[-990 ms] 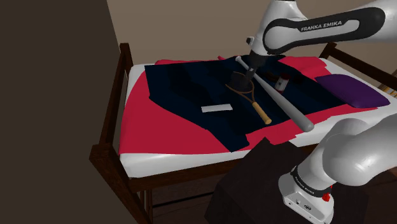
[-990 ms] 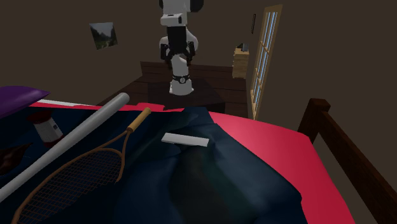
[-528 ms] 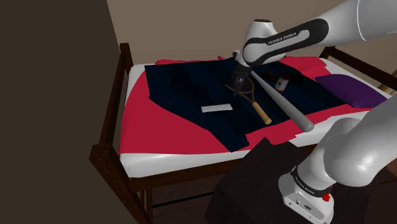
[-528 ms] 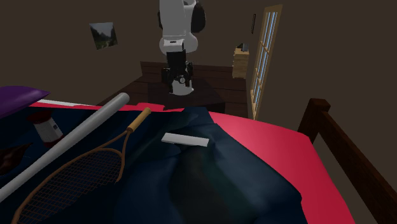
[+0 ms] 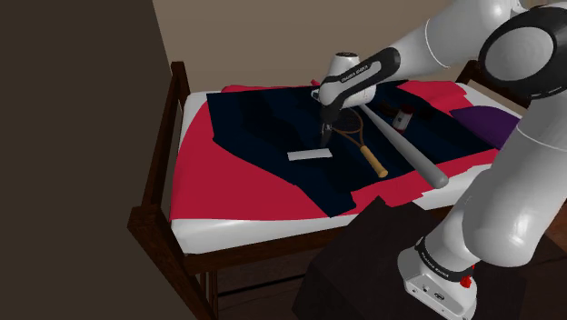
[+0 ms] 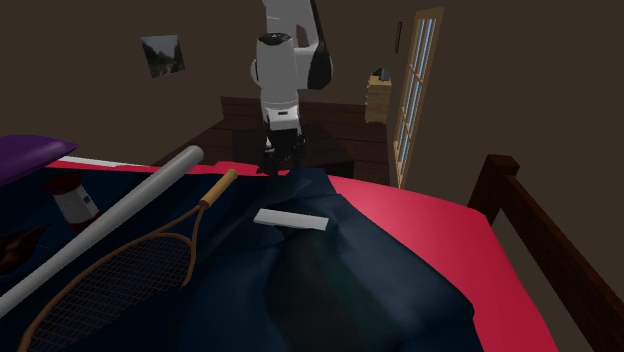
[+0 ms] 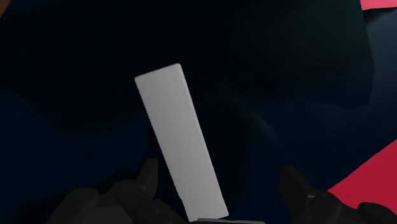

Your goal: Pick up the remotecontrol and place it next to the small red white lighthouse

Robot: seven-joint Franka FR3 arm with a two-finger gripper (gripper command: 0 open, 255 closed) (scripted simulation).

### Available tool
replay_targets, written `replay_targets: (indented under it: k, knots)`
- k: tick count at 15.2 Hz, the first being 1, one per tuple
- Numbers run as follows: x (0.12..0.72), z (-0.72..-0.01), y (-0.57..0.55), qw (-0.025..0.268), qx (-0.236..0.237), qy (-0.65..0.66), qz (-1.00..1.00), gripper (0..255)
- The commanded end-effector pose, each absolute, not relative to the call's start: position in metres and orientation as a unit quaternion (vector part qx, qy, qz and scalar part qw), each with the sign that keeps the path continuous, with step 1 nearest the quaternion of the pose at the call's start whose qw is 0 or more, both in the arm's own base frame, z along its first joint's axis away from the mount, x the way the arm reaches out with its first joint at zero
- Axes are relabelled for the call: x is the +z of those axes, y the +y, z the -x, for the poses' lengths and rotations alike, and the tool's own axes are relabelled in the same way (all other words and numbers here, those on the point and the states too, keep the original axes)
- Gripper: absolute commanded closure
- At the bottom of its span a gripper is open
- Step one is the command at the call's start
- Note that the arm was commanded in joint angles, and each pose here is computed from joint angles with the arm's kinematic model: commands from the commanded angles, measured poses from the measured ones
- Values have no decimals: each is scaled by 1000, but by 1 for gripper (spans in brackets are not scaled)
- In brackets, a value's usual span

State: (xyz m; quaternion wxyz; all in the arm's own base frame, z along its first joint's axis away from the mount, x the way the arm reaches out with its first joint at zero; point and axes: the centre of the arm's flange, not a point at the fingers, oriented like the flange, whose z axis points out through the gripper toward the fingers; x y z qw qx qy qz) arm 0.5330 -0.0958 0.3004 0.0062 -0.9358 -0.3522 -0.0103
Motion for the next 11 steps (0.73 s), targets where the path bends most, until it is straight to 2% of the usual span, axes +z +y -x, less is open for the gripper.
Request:
replay_targets:
  k: [1, 6, 11]
  knots:
    - [276, -549, -96, 7, -6, -376, 926, 0]
    - [219, -586, -91, 9, 5, -432, 902, 0]
    - [196, -586, -91, 9, 5, -434, 901, 0]
